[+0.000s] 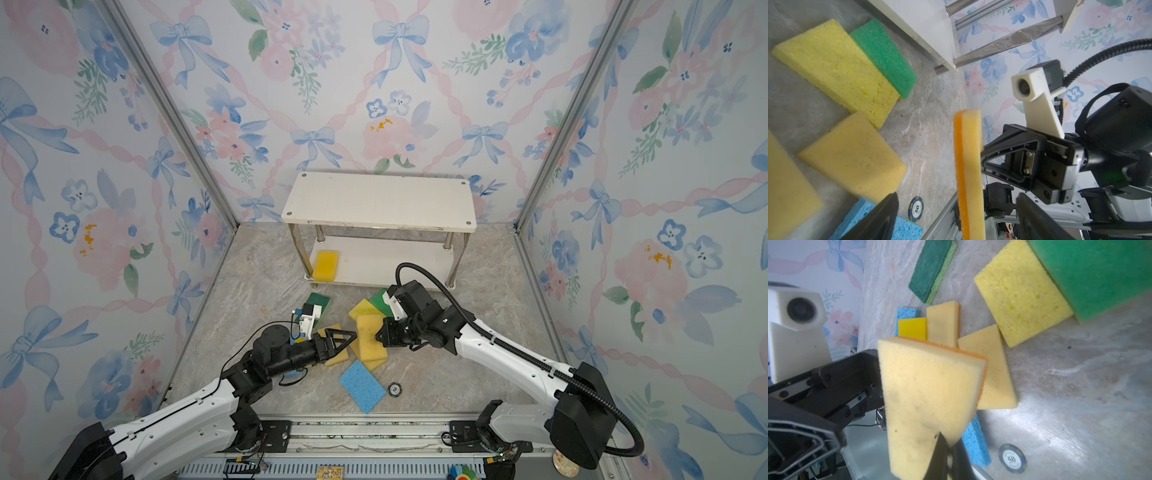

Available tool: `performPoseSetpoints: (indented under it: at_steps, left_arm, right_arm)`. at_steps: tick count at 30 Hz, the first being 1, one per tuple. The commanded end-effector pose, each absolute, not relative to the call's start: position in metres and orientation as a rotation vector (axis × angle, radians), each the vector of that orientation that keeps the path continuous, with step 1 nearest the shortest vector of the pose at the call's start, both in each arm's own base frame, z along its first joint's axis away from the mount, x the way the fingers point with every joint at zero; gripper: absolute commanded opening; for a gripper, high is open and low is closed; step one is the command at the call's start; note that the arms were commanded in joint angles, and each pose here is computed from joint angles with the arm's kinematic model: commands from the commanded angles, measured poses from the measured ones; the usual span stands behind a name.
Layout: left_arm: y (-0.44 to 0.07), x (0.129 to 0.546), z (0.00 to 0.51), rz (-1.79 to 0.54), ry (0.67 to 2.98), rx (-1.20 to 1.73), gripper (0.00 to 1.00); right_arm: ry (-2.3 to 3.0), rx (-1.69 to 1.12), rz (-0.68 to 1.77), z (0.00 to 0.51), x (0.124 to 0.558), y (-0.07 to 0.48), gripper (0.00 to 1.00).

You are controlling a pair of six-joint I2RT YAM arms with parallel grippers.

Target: Place and organize the cleaning sponges onto the shelf

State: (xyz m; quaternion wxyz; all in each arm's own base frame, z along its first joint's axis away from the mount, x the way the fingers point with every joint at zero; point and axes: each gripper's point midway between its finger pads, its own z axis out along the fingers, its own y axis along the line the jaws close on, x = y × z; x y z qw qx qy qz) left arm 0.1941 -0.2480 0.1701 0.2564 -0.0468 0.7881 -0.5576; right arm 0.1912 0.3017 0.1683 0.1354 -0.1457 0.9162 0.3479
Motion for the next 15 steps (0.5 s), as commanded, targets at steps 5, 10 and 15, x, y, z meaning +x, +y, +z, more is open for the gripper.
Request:
performPoseSetpoints:
  at_steps: [5, 10, 15]
  left_arm:
    - [-0.239, 0.196, 0.184, -1.556, 2.064, -0.16, 0.63]
    - [-0.233, 0.197, 0.189, -1.577, 2.027, -0.182, 0.27]
    - [-0.233, 0.197, 0.187, -1.578, 2.033, -0.185, 0.07]
  right_arm:
    - [2.616, -0.684, 1.062, 0.181, 0.166, 0.345, 0.07]
    - [2.626, -0.693, 1.055, 0.177, 0.165, 0.35, 0.08]
    - [2.629, -0.674, 1.056, 0.178, 0.166, 0.352, 0.25]
